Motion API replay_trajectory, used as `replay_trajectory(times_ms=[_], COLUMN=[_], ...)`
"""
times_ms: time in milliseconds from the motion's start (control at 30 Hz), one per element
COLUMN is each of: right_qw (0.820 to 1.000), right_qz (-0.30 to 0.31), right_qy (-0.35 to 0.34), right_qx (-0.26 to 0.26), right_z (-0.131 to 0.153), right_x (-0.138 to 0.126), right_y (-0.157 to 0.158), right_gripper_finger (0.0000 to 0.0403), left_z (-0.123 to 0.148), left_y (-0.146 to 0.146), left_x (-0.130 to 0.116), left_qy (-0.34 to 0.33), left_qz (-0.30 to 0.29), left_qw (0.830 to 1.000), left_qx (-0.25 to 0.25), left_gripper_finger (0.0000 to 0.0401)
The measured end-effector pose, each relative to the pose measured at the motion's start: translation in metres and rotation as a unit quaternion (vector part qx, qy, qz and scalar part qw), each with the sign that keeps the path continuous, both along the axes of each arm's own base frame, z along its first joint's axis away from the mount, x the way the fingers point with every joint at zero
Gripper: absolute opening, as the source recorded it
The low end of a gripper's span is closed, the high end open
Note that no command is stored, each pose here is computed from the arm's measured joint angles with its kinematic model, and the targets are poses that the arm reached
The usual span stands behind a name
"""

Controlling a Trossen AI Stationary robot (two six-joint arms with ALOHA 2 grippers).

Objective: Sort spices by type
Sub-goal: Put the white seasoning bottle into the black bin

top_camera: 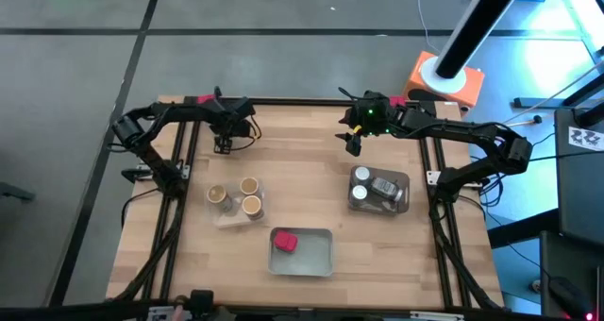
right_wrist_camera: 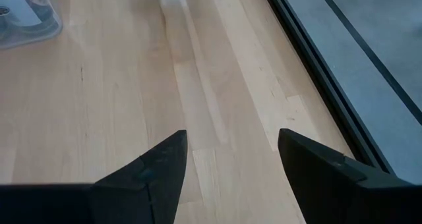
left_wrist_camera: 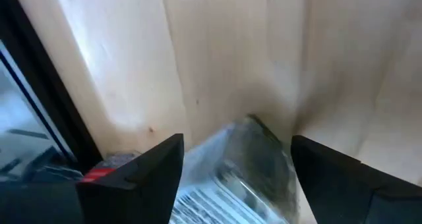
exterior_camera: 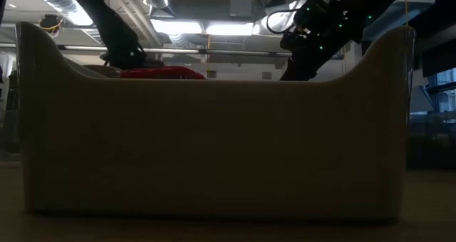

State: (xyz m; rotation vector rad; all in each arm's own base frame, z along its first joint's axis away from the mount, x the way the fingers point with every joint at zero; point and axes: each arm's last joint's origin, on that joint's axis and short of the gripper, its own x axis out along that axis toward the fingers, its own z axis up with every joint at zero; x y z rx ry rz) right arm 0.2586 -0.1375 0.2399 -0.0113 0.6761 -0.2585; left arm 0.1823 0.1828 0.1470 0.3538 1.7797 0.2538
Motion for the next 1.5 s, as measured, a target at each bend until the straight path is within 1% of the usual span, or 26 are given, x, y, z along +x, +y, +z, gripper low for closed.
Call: replay_trajectory(times_ms=[100,200,400,567,600,667,800,933,1133,1233,1300,1367,1433,1500], right_qw=[1.000,1.000,1.000,1.000,1.000,1.000,1.000,1.000,1.000,1.000,1.000,1.000,1.000,1.000], right_qz=[-0.002,-0.002,-0.002,-0.002,-0.002,-0.002,-0.002,-0.002,-0.002,-0.002,-0.002,-0.002,-0.002,0.000], right_qy=[-0.001,-0.001,0.000,0.000,0.000,0.001,0.001,0.001,-0.002,-0.002,-0.002,-0.001,0.000,0.000], right_qx=[0.002,0.002,0.003,0.003,0.003,0.004,0.004,0.004,0.002,0.002,0.002,0.002,0.002,0.000], right_z=[0.000,0.000,0.000,0.000,0.000,0.000,0.000,0.000,0.000,0.000,0.000,0.000,0.000,0.000], right_x=[0.000,0.000,0.000,0.000,0.000,0.000,0.000,0.000,0.000,0.000,0.000,0.000,0.000,0.000], right_y=[0.000,0.000,0.000,0.000,0.000,0.000,0.000,0.000,0.000,0.000,0.000,0.000,0.000,0.000], right_gripper_finger=[0.0239,0.0239,0.0239,0.0239,0.0239,0.0239,0.0239,0.0239,0.0239,0.0239,0.0239,0.0239,0.0239,0.0239], left_z=[-0.003,-0.006,-0.009,-0.009,-0.009,-0.009,-0.009,-0.009,-0.006,0.000,0.008,0.022,0.038,0.053], left_y=[-0.001,-0.001,0.001,0.000,0.000,0.000,-0.001,-0.005,-0.016,-0.020,-0.019,-0.016,-0.015,-0.014], left_x=[-0.001,-0.001,0.001,0.001,0.001,0.001,0.001,0.005,0.022,0.032,0.038,0.044,0.045,0.043], left_qy=[0.002,-0.006,-0.024,-0.024,-0.025,-0.023,-0.025,-0.026,-0.042,-0.060,-0.080,-0.112,-0.149,-0.190], left_qz=[-0.009,-0.010,-0.007,-0.006,-0.005,-0.005,-0.001,-0.012,-0.048,-0.046,-0.023,0.012,0.056,0.106], left_qw=[1.000,1.000,0.999,0.999,0.999,1.000,0.999,0.999,0.997,0.996,0.995,0.990,0.983,0.970], left_qx=[-0.001,0.007,0.023,0.023,0.023,0.021,0.022,0.023,0.035,0.045,0.062,0.081,0.096,0.109], left_gripper_finger=[0.0244,0.0212,0.0119,0.0033,0.0019,0.0006,0.0013,0.0016,0.0016,0.0017,0.0019,0.0026,0.0042,0.0065])
